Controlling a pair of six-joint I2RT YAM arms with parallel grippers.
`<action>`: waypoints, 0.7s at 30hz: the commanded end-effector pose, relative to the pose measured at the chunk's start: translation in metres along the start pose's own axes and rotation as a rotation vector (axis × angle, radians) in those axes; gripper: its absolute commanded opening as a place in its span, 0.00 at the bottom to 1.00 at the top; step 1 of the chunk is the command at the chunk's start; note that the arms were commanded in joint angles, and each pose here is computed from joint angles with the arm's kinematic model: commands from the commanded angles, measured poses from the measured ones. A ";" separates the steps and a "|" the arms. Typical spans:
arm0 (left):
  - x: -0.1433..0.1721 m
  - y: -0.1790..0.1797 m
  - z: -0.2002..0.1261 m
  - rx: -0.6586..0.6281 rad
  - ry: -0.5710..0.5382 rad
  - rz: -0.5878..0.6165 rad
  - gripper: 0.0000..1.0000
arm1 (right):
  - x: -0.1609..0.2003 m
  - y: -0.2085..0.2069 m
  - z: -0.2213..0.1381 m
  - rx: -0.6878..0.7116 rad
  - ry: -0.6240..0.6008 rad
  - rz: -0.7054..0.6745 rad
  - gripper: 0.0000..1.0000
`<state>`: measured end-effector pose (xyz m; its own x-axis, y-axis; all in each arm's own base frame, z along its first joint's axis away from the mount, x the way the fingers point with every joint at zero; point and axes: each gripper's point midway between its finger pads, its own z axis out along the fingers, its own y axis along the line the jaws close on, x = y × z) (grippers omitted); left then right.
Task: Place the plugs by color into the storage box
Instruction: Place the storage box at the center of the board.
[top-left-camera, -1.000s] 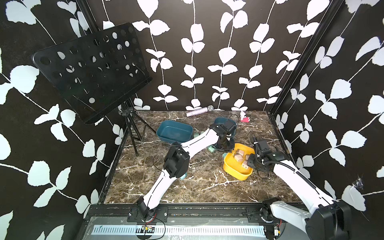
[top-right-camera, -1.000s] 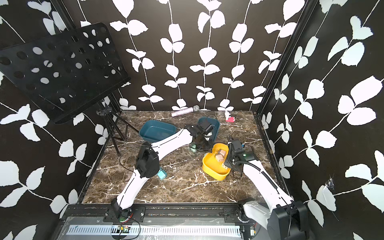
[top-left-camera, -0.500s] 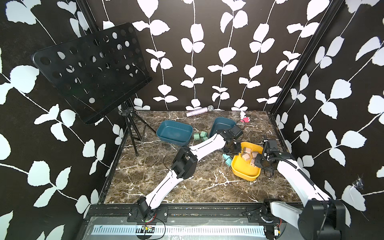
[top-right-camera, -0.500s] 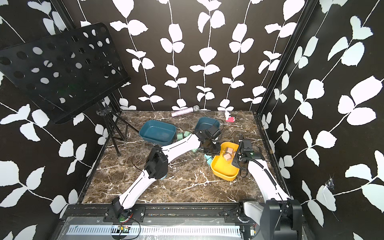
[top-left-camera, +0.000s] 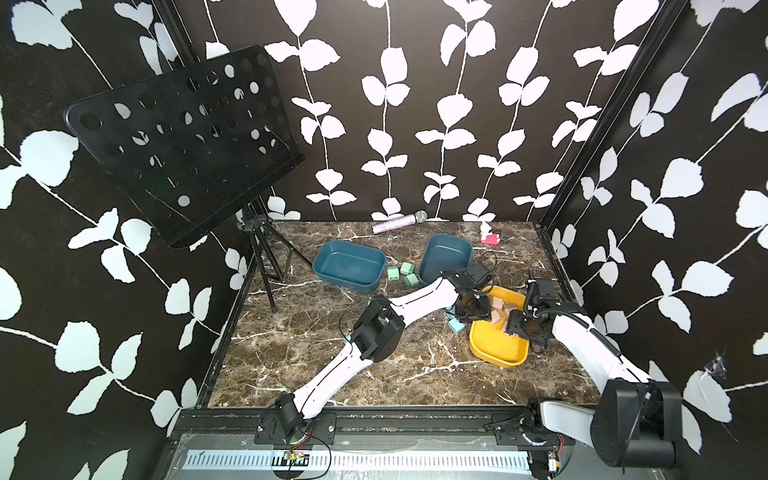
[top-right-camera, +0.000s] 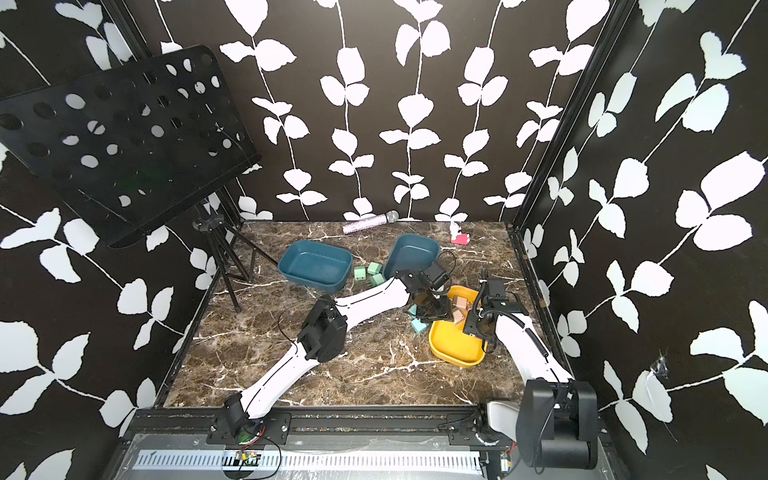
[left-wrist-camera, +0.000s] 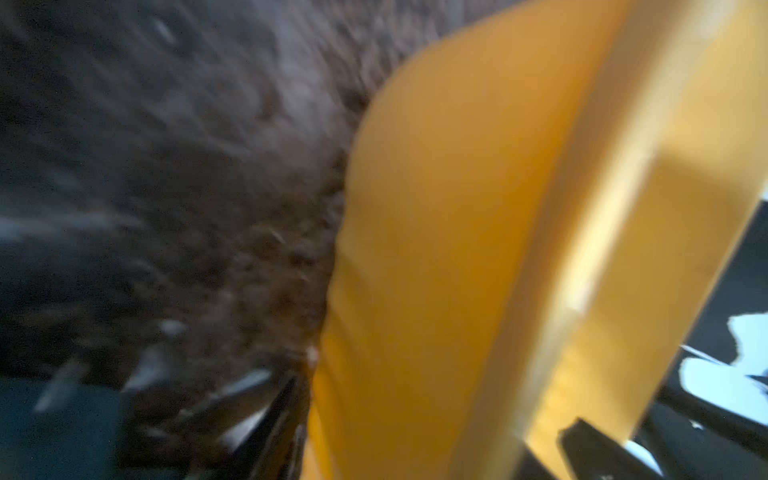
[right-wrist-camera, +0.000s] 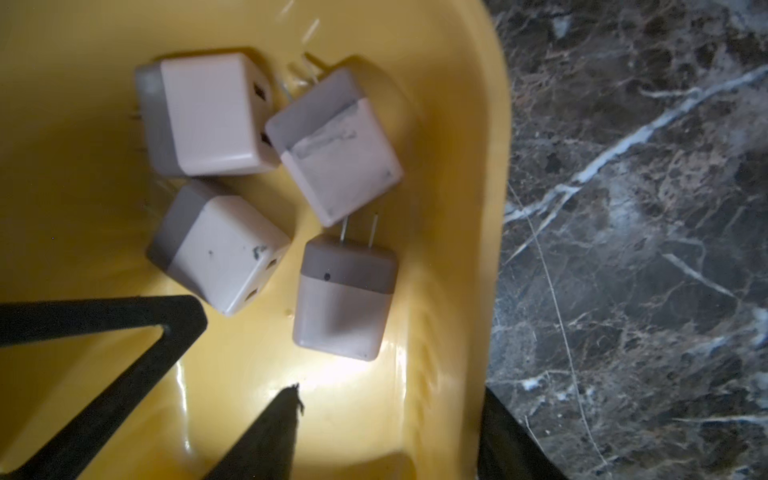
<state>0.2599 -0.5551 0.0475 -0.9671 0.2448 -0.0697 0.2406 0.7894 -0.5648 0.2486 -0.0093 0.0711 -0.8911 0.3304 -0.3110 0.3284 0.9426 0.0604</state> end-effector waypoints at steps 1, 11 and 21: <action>-0.004 -0.037 -0.061 0.064 -0.046 0.081 0.70 | -0.007 -0.002 -0.023 0.010 -0.044 -0.021 0.77; -0.023 0.035 -0.204 -0.198 -0.207 0.139 0.84 | -0.050 0.045 -0.090 -0.220 -0.177 0.152 0.79; 0.015 0.159 -0.312 -0.337 -0.288 -0.026 0.83 | -0.123 0.170 -0.067 -0.335 -0.102 0.094 0.78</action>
<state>0.3260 -0.2811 0.2331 -0.9288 0.0633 -0.3651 0.1972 0.9186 -0.3424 0.3694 0.1021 0.1826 -0.8372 0.3678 -0.4047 0.2366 0.9109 0.3381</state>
